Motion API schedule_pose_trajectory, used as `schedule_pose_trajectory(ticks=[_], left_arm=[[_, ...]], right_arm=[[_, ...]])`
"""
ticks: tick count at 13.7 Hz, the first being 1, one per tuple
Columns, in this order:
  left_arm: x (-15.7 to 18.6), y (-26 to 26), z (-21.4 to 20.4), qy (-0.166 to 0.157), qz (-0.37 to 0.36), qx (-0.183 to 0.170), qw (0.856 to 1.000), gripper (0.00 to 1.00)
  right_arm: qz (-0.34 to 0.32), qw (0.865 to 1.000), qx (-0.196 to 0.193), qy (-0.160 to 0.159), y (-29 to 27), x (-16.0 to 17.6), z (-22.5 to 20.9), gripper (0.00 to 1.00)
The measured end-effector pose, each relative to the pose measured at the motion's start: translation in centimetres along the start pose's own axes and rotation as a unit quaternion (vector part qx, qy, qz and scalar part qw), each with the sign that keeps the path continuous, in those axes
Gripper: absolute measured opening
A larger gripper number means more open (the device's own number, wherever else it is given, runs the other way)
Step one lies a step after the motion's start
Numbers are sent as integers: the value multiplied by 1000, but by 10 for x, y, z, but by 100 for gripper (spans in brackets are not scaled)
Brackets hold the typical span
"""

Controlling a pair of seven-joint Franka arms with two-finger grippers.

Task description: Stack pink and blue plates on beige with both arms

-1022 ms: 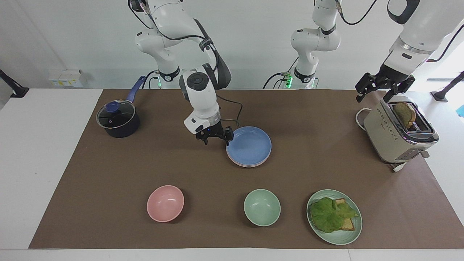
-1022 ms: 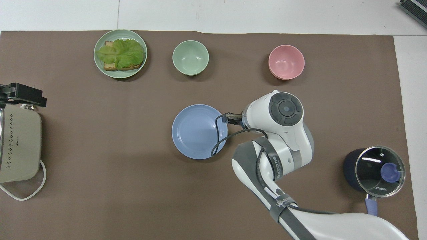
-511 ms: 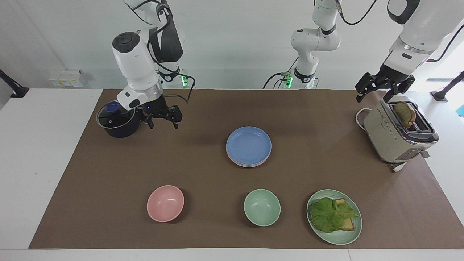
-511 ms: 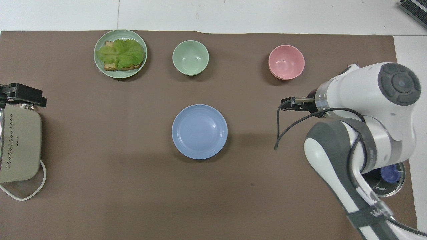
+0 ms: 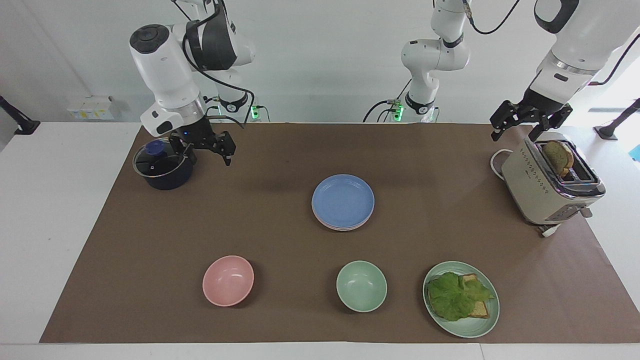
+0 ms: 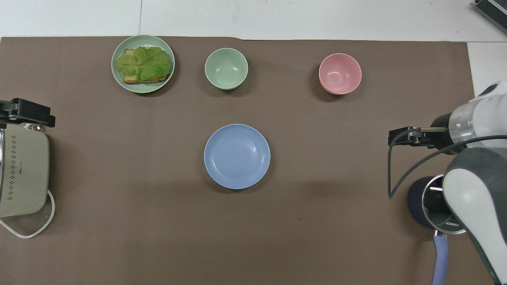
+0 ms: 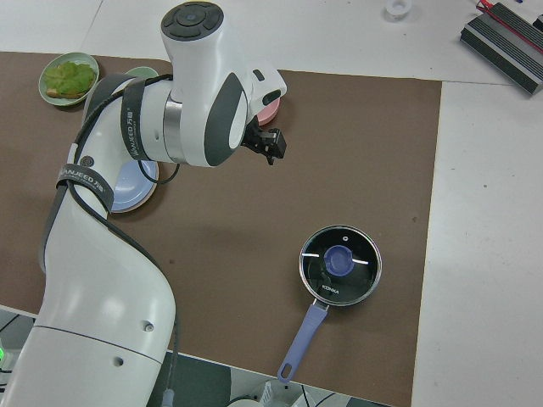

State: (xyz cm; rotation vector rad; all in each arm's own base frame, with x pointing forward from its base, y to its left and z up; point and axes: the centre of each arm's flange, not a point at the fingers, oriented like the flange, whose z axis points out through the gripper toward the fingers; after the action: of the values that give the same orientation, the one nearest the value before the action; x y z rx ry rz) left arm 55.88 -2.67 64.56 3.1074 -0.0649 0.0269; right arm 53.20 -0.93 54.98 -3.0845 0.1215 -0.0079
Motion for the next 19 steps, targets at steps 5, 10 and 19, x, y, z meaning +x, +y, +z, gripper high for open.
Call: schedule_pose_trajectory(ticks=[5,10,19], left_arm=[[0,0,0,0,0,0,1000,100],[0,0,0,0,0,0,1000,100],[0,0,0,0,0,0,1000,100]], right_arm=[[11,1000,1,19,22,-3,-47,100],[-18,1000,-7,13,12,-19,-123,100],[-31,999,-22,-1,1,-13,-117,100]])
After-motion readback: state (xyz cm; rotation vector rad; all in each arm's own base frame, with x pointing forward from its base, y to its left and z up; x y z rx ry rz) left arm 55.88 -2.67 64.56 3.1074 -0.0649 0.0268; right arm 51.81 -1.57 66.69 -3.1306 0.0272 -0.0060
